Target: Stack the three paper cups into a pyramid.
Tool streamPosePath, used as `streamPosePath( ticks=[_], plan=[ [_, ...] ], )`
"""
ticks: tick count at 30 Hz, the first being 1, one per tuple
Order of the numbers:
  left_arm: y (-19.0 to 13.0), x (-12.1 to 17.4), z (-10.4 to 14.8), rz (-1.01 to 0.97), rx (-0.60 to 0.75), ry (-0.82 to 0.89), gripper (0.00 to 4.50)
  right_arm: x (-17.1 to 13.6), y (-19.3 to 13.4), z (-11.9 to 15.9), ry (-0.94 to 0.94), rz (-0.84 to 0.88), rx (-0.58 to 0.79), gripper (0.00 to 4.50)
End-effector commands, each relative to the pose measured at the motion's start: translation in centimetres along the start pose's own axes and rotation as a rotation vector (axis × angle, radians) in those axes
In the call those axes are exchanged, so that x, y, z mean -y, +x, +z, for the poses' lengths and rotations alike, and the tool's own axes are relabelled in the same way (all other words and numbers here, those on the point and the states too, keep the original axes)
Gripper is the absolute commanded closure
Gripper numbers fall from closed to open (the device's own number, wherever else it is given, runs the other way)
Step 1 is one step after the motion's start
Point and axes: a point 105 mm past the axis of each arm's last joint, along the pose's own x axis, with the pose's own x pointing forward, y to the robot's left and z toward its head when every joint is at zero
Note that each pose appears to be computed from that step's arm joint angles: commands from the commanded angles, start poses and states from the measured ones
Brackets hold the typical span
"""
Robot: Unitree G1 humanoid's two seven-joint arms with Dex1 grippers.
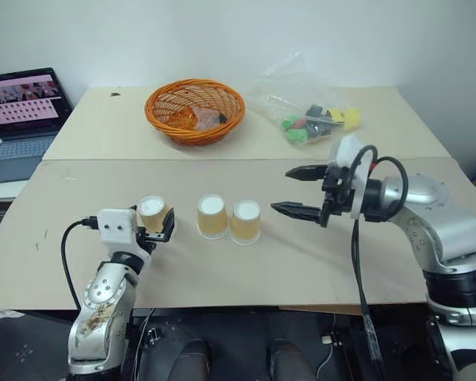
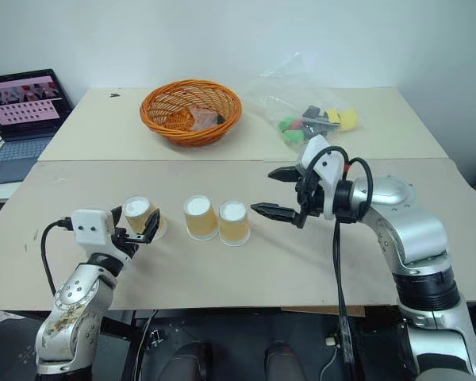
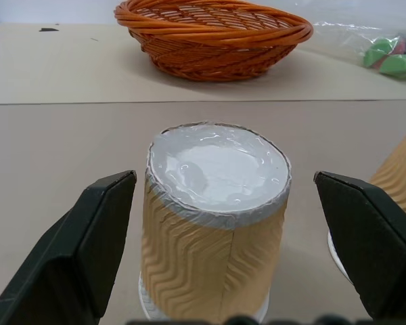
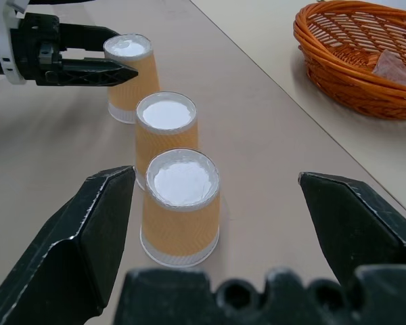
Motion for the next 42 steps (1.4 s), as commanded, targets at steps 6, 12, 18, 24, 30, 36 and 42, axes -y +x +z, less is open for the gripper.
streamPosePath(
  ticks=[6,12,18,24,30,36,42],
  plan=[
    [1.0,-0.3,0.8,-0.019,0.018,0.036,0.00,-0.1,-0.9,1.6,-0.040,-0.025,0.049,0.02],
    [1.2,-0.4,1.1,-0.019,0.024,0.044,0.00,-0.1,-0.8,1.4,-0.037,-0.030,0.049,0.02],
    [1.3,-0.4,1.0,-0.020,0.020,0.027,0.84,0.0,-0.7,1.4,-0.033,-0.032,0.053,0.00],
    [1.6,-0.5,1.1,-0.016,0.019,0.027,1.90,0.0,-0.8,1.3,-0.031,-0.041,0.053,0.00],
    [4.0,-0.8,4.4,-0.028,0.119,0.016,1.90,0.3,-0.7,0.9,-0.033,-0.066,0.039,0.00],
    [8.0,1.1,12.6,-0.345,0.227,0.072,1.90,0.7,-0.1,0.3,-0.021,-0.109,0.031,0.00],
    [7.2,5.5,19.5,-0.969,0.221,-0.125,1.90,1.4,0.3,-0.9,-0.003,-0.163,0.012,0.00]
  ],
)
